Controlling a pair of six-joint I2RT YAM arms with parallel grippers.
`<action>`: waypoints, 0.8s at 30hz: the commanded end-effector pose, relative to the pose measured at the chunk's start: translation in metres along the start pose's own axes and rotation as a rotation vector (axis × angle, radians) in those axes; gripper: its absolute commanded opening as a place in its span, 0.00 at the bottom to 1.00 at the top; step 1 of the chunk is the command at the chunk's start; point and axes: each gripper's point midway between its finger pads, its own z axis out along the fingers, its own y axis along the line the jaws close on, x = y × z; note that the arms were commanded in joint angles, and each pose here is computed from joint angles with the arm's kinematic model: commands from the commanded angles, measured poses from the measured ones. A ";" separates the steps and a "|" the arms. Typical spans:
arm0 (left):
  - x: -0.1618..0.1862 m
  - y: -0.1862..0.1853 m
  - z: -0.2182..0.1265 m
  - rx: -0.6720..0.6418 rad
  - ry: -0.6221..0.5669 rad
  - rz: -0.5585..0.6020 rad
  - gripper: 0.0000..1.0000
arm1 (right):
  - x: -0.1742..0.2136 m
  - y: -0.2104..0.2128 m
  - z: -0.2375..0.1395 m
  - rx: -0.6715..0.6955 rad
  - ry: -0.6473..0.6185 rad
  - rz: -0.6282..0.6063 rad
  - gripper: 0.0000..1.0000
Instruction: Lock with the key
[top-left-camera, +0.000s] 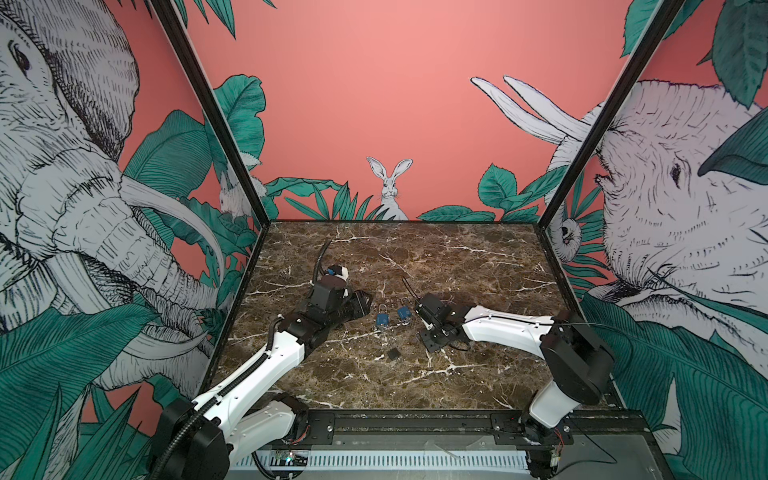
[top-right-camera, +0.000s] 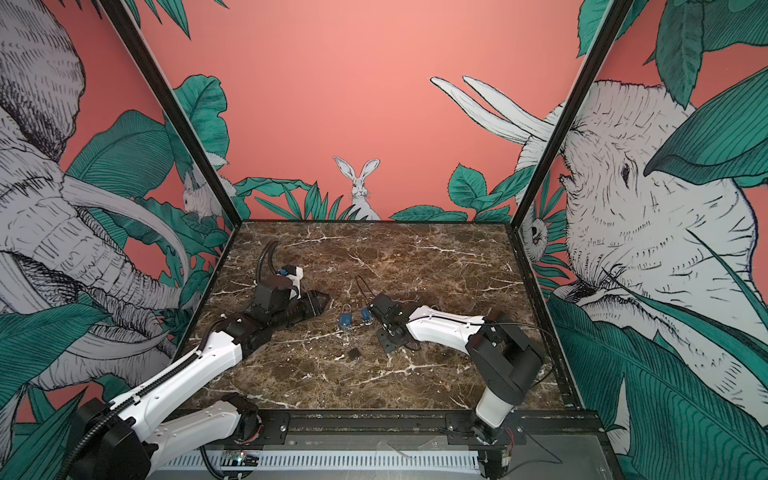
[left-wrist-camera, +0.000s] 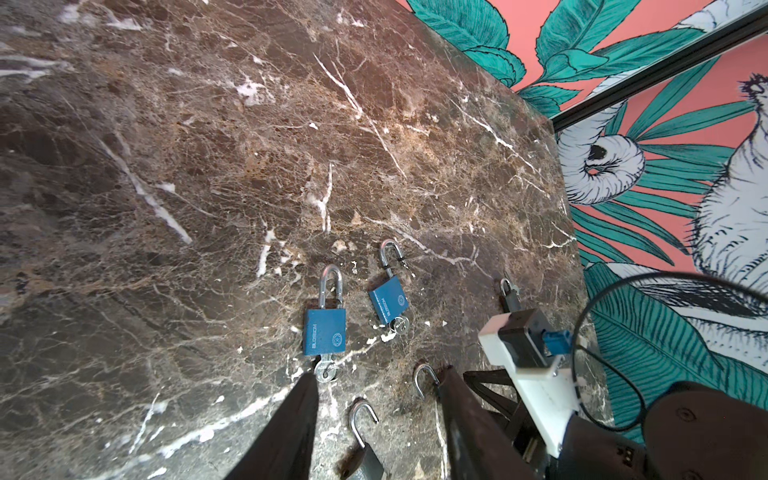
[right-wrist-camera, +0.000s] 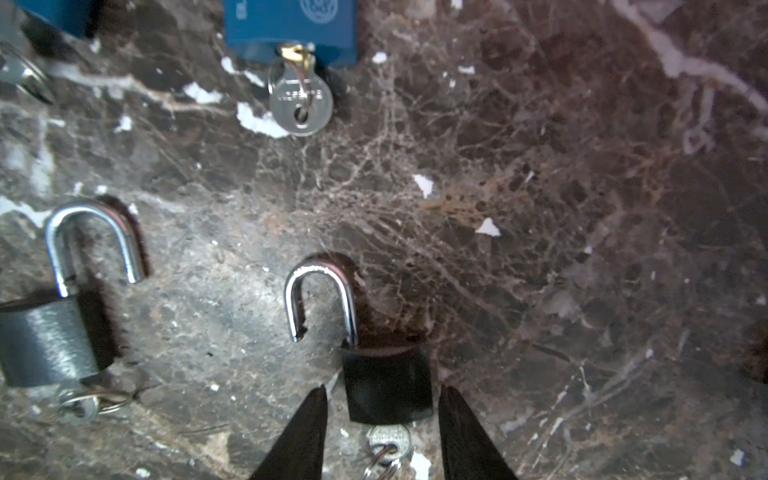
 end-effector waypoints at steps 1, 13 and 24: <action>0.002 0.008 0.002 -0.027 0.008 -0.002 0.51 | -0.004 0.005 0.001 -0.008 0.003 -0.022 0.42; 0.000 0.008 0.008 -0.025 0.015 -0.012 0.51 | 0.003 0.003 0.014 0.013 0.045 -0.036 0.37; -0.002 0.008 0.009 -0.019 0.008 -0.015 0.51 | 0.010 -0.001 0.026 0.049 0.090 -0.029 0.34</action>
